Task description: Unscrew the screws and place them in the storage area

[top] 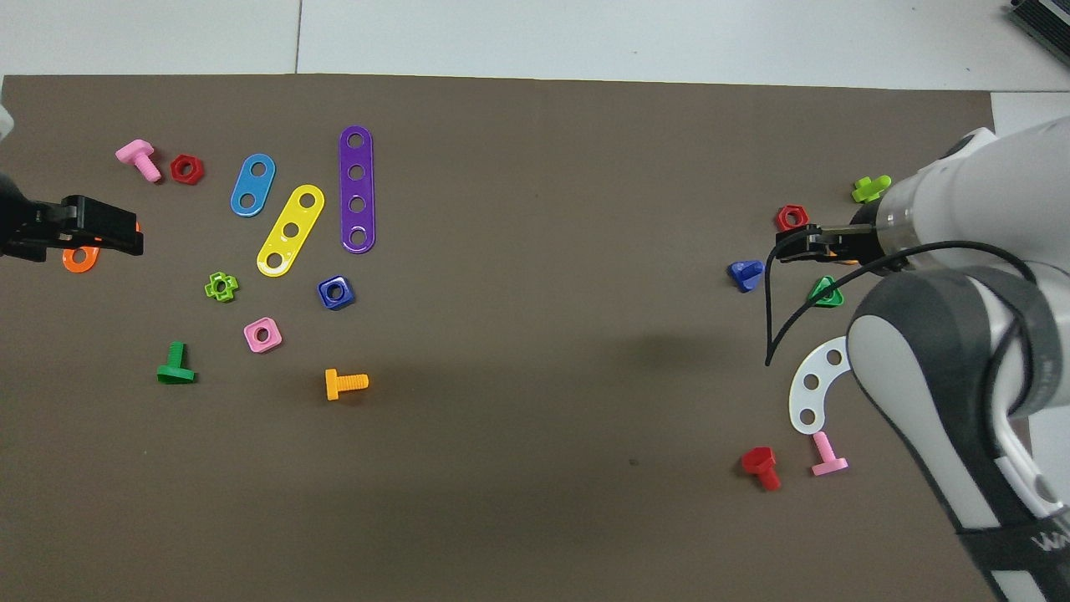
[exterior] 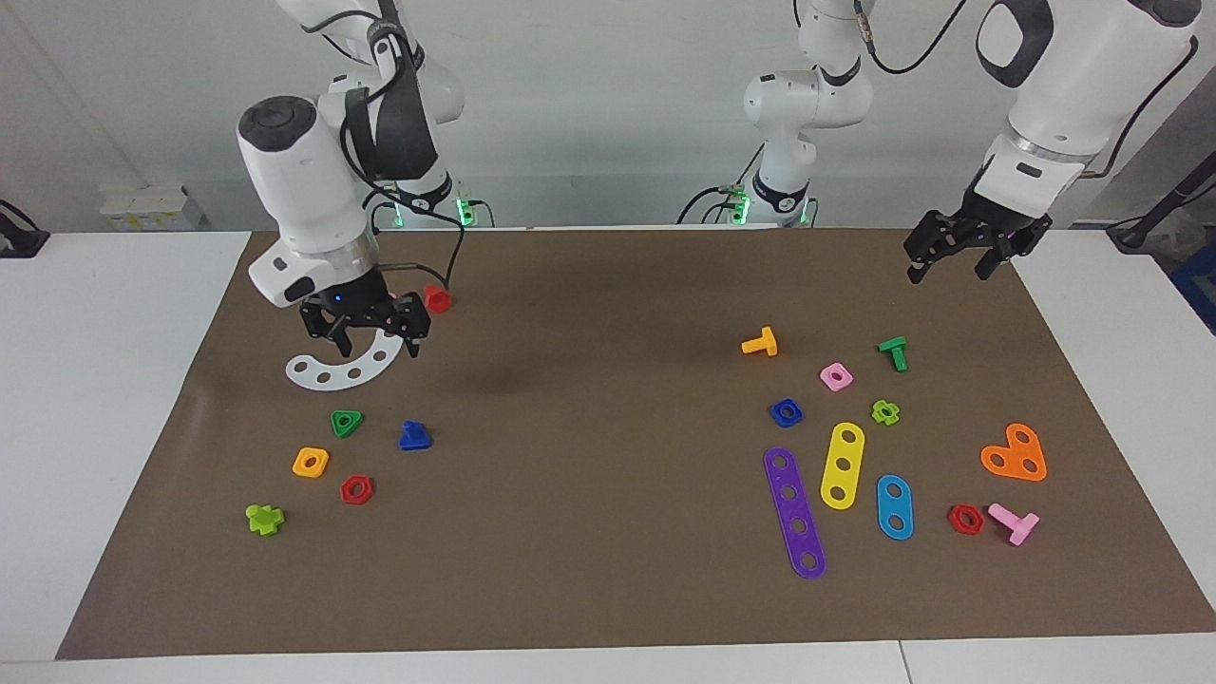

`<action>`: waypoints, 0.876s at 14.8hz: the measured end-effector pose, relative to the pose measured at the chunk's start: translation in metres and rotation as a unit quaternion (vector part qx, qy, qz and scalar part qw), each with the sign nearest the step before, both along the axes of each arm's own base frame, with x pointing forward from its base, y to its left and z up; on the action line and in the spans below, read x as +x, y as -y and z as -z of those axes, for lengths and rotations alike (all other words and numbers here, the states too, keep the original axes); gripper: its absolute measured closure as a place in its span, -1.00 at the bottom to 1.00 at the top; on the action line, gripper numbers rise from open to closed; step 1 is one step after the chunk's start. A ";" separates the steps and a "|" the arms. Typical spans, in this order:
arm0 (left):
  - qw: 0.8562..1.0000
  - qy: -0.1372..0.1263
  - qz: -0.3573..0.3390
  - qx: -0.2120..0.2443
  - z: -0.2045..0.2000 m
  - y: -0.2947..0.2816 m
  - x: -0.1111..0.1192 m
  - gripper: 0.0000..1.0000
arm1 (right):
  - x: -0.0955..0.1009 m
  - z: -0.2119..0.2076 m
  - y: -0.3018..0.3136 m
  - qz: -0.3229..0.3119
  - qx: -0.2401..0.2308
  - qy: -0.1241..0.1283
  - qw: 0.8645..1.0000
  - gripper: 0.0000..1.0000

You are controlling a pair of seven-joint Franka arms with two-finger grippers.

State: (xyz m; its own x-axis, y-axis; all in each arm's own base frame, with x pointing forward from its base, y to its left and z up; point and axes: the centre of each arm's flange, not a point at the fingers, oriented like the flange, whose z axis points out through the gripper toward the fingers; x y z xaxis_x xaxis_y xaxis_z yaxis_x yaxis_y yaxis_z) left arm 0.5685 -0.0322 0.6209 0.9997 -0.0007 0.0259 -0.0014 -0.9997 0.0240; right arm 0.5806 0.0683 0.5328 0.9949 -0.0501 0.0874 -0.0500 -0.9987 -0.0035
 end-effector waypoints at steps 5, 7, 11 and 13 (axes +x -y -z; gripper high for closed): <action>1.000 -0.001 -0.001 0.000 0.001 -0.001 0.000 -1.00 | -0.008 -0.065 0.005 0.004 -0.002 -0.015 1.000 -0.99; 1.000 -0.001 -0.001 0.000 0.001 -0.001 0.000 -1.00 | -0.014 -0.063 0.008 0.007 -0.005 -0.044 0.999 -1.00; 1.000 -0.001 -0.001 0.000 0.001 -0.001 0.000 -1.00 | -0.018 -0.058 0.013 0.009 -0.007 -0.064 0.998 -1.00; 1.000 -0.001 -0.001 0.000 0.001 -0.001 0.000 -1.00 | -0.018 -0.058 0.013 0.009 -0.007 -0.064 0.998 -1.00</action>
State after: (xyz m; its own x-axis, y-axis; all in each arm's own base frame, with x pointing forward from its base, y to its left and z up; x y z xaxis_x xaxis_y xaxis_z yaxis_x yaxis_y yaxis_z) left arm 0.5685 -0.0315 0.6200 0.9997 0.0007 0.0237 0.0001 -0.9997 0.0239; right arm 0.5628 0.0556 0.5905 0.9969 -0.0685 -0.0386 -0.0678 -0.9975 0.0183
